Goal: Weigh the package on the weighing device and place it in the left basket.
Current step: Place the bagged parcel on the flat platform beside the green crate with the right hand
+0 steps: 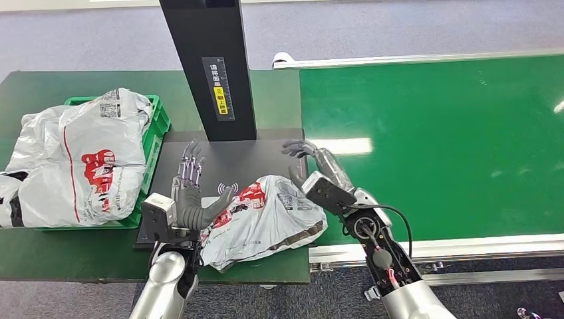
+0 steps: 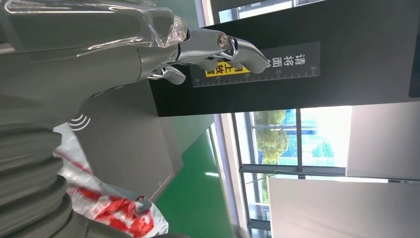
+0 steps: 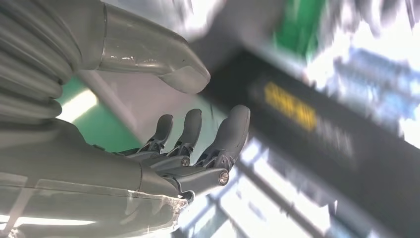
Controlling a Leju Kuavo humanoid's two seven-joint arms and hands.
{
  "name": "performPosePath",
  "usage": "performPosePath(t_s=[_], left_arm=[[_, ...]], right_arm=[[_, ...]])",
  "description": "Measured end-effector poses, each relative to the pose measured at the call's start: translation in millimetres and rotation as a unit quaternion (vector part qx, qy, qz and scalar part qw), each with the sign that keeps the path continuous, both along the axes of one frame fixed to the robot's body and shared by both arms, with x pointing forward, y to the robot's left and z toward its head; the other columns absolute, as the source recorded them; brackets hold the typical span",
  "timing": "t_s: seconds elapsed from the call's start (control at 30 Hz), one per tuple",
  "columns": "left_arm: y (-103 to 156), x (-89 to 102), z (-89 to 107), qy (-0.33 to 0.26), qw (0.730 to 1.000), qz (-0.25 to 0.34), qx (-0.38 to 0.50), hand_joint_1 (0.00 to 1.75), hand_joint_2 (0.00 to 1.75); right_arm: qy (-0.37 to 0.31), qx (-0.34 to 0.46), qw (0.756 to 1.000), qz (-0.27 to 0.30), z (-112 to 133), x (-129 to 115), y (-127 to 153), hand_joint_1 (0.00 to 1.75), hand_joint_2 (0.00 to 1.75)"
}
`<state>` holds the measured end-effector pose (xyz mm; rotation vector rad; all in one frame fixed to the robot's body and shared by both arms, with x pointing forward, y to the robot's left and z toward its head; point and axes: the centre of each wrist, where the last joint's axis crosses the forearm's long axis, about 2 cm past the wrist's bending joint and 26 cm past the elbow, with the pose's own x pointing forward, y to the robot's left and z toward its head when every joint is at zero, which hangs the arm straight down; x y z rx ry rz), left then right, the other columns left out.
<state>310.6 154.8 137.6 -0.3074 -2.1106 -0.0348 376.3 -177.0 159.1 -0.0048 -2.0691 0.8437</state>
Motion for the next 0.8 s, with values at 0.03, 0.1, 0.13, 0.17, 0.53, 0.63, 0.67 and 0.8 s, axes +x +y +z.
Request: performPosePath(t_s=[0.03, 0.1, 0.13, 0.17, 0.53, 0.63, 0.67, 0.8], left_arm=[[0.1, -0.3, 0.2, 0.0, 1.0, 0.0, 0.0, 0.0, 1.75], [0.2, -0.7, 0.6, -0.001, 1.0, 0.001, 0.0, 0.0, 1.75], [0.2, -0.7, 0.7, -0.001, 1.0, 0.001, 0.0, 0.0, 1.75], [0.1, -0.7, 0.8, -0.001, 1.0, 0.001, 0.001, 0.0, 1.75], [-0.2, -0.7, 1.0, 0.0, 1.0, 0.007, 0.002, 0.0, 1.75], [-0.2, -0.7, 1.0, 0.0, 1.0, 0.007, 0.002, 0.0, 1.75], [-0.2, -0.7, 1.0, 0.0, 1.0, 0.007, 0.002, 0.0, 1.75], [-0.2, -0.7, 0.9, 0.0, 1.0, 0.007, 0.003, 0.0, 1.75]], right_arm=[[-0.012, 0.011, 1.0, -0.015, 3.0, 0.5, -1.5, 1.75, 1.75], [-0.033, 0.032, 0.998, -0.038, 7.8, 0.8, -3.8, 1.75, 1.75], [-0.042, 0.042, 0.997, -0.048, 9.9, 0.7, -4.6, 1.75, 1.75], [-0.049, 0.052, 0.996, -0.059, 11.6, 0.5, -5.5, 1.75, 1.75], [-0.019, 0.055, 0.995, -0.082, 12.0, -1.0, -8.4, 1.75, 1.75], [-0.008, 0.049, 0.996, -0.079, 9.8, -1.0, -7.8, 1.43, 1.75], [-0.007, 0.049, 0.996, -0.078, 9.2, -1.0, -7.4, 0.99, 1.75], [0.003, 0.064, 0.995, -0.079, 7.6, -0.9, -6.2, 0.0, 1.75]])
